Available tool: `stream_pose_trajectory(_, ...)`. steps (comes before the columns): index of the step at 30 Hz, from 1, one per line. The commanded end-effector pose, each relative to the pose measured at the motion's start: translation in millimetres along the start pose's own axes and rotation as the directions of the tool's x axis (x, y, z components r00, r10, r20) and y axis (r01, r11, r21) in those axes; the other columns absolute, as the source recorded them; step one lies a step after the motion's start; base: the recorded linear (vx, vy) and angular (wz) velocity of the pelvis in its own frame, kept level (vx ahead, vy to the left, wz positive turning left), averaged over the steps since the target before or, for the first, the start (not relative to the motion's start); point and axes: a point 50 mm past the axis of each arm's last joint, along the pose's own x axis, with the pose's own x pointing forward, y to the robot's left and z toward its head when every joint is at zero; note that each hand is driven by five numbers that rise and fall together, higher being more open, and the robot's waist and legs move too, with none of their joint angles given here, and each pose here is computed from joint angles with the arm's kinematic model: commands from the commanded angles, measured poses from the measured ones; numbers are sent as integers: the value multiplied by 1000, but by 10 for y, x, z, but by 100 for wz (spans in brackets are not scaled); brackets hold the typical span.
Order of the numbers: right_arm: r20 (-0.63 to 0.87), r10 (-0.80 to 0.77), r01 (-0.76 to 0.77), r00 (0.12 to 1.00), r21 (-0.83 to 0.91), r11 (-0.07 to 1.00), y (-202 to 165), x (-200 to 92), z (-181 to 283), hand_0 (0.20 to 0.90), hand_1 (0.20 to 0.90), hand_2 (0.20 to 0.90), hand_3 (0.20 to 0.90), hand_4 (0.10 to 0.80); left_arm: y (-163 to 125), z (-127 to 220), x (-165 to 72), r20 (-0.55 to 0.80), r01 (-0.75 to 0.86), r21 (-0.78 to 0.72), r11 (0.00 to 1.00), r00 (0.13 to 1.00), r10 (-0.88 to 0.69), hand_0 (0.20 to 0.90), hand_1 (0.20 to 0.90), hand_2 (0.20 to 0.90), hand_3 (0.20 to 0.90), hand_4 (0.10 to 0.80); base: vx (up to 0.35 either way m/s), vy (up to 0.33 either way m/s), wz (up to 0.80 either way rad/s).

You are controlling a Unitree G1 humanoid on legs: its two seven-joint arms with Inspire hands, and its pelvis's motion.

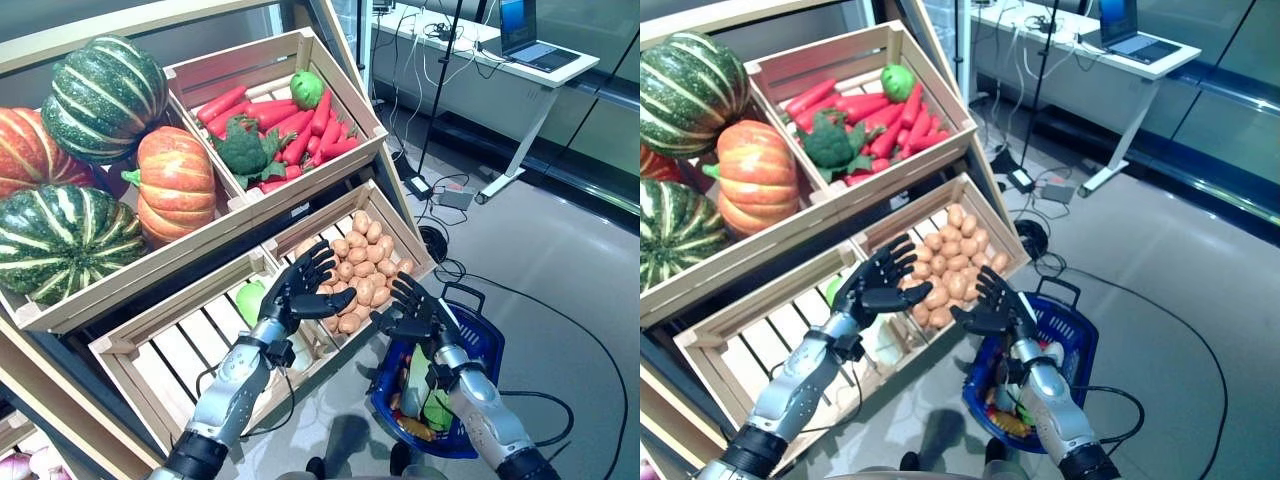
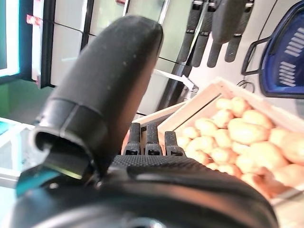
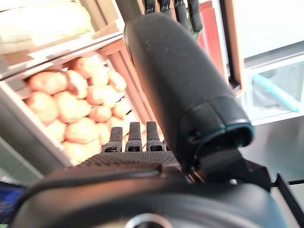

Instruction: Put vegetables into the basket

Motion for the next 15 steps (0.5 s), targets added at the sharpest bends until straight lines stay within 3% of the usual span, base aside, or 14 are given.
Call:
stream_pose_trajectory(1,247,120,-105,962,-73,992,247,147,553,900,900,900,900,800,-221,480,245,181,123,57,991,975,-131,900,900,900,900,800,33,13,-3)
stream_pose_trajectory(8,-20,233,-234,972,-153,960,180,72,71,900,900,900,900,800,-197,-23,186,-73,233,27,972,970,-230,900,900,900,900,800,2,5,-5)
stream_pose_trajectory(11,-188,154,-183,970,-147,972,45,5,-283,900,900,900,900,800,-127,-443,69,-272,249,25,968,934,-233,900,900,900,900,800,9,-2,-1)
stream_pose_trajectory(15,-380,4,-82,925,-188,979,-183,-171,-741,900,900,900,900,800,65,-938,-162,-473,165,42,985,872,-125,900,900,900,900,800,-2,0,-1)
